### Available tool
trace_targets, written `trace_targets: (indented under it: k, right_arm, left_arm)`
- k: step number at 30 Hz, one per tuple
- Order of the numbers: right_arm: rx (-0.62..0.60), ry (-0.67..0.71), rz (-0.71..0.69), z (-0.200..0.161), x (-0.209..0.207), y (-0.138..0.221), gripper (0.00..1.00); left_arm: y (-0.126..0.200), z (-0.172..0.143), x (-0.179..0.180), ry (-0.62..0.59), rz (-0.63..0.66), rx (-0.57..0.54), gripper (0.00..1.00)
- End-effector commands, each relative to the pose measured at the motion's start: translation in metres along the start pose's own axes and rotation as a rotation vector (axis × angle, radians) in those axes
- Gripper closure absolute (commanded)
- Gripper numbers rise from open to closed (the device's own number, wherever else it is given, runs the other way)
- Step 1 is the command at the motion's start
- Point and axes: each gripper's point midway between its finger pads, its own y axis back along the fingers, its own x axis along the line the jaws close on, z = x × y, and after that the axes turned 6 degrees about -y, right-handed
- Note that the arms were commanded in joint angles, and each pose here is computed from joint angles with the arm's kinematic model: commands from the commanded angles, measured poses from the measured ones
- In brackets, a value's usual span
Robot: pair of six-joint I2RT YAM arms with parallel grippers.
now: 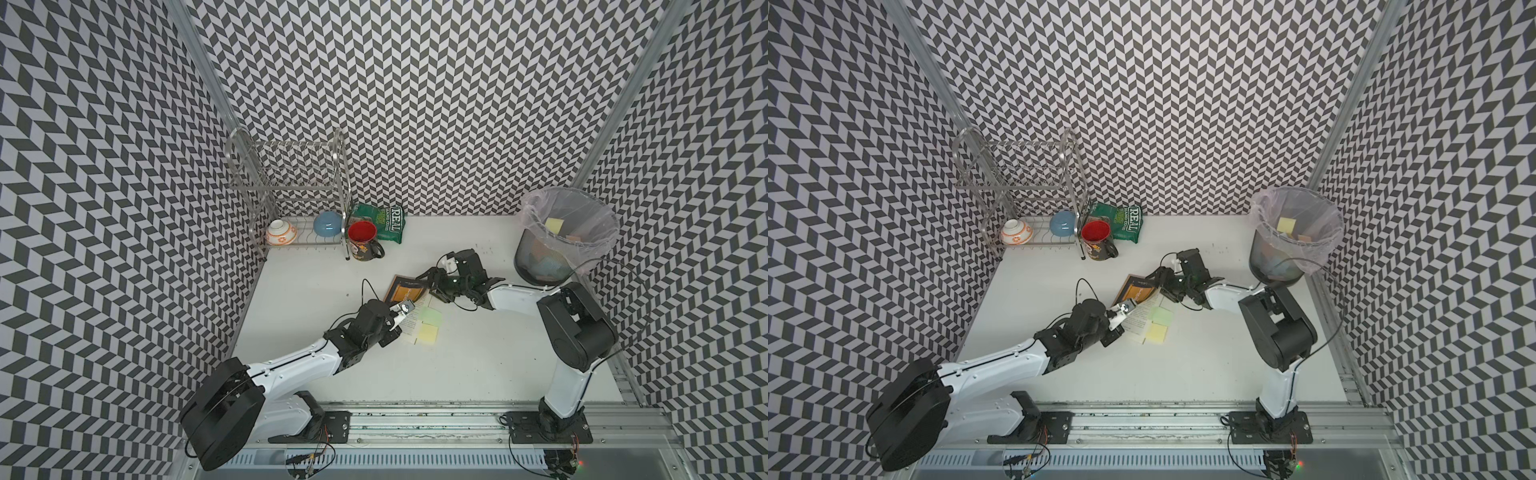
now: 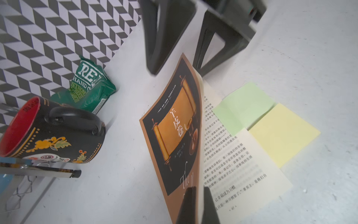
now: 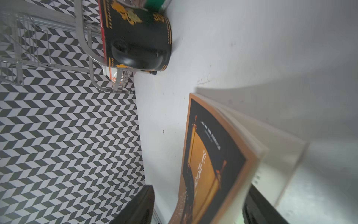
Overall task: Peel off the used sticky note
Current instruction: Open the book at the center of the board, then tear off the note from the book.
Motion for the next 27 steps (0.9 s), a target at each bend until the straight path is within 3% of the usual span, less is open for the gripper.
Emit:
trace_targets:
  k: [1,4,9,16,22,27]
  right_arm:
    - [-0.064,0.078,0.048,0.017,0.014,0.036,0.24]
    - [-0.068,0.105,0.029,0.009,0.001,0.052,0.24]
    - [0.012,0.101,0.016,-0.034,-0.033,0.052,0.24]
    - [0.110,0.157,-0.021,-0.078,-0.045,0.020,0.25]
    - [0.144,0.124,-0.035,-0.091,-0.050,-0.003,0.27]
    - [0.161,0.198,-0.072,-0.092,-0.047,-0.020,0.26]
  left_arm:
    - [0.009,0.014,0.004,0.122,-0.126,-0.081,1.00]
    - [0.011,0.007,0.012,0.189,-0.168,-0.098,1.00]
    - [0.019,-0.004,0.031,0.287,-0.225,-0.126,1.00]
    - [0.033,-0.022,0.050,0.373,-0.272,-0.169,1.00]
    - [0.037,-0.041,0.066,0.450,-0.271,-0.176,1.00]
    - [0.039,-0.053,0.074,0.496,-0.273,-0.182,1.00]
